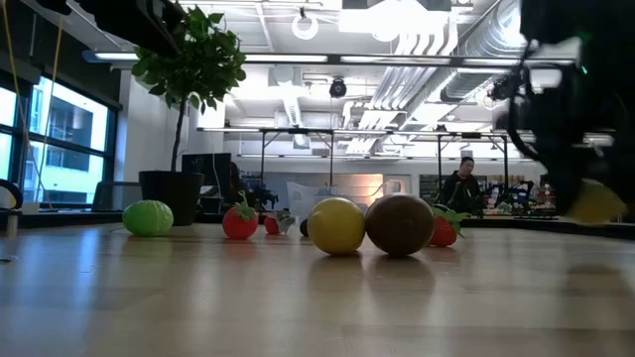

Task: Pick and placing Produce into tupperware
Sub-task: Put the right lemon into the transparent bin

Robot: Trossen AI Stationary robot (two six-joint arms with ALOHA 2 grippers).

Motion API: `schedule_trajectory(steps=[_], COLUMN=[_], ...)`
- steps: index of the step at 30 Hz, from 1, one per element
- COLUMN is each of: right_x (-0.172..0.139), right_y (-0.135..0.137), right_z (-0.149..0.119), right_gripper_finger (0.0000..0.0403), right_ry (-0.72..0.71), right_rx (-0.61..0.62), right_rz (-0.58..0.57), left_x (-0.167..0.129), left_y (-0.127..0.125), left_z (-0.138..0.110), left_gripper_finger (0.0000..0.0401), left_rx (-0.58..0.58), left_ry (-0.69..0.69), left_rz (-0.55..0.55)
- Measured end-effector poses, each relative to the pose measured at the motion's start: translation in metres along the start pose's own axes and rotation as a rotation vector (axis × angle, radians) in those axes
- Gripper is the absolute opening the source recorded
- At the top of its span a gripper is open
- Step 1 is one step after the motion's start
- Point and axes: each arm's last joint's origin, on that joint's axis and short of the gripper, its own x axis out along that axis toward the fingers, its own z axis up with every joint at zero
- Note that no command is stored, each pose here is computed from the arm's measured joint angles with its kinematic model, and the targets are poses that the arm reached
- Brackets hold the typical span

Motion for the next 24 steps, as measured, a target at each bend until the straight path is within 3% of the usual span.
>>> schedule_trajectory(steps=[10,18,24], right_x=[-0.093,-0.174,-0.203], right_y=[0.061,0.092,0.095], right_z=[0.035,0.102,0.159], right_gripper_finger=[0.0193,0.0193,0.0193], right_ry=[-0.338,-0.565,-0.644], right_rx=[-0.204,-0.314,-0.322], right_rz=[0.305,0.429,0.449], left_x=[0.000,0.000,0.000], left_y=[0.000,0.000,0.000], left_z=[0.000,0.000,0.000], left_gripper_finger=[0.0003,0.0003,0.0003], left_rx=[0.000,0.000,0.000], left_ry=[0.000,0.000,0.000], left_rz=[0.000,0.000,0.000])
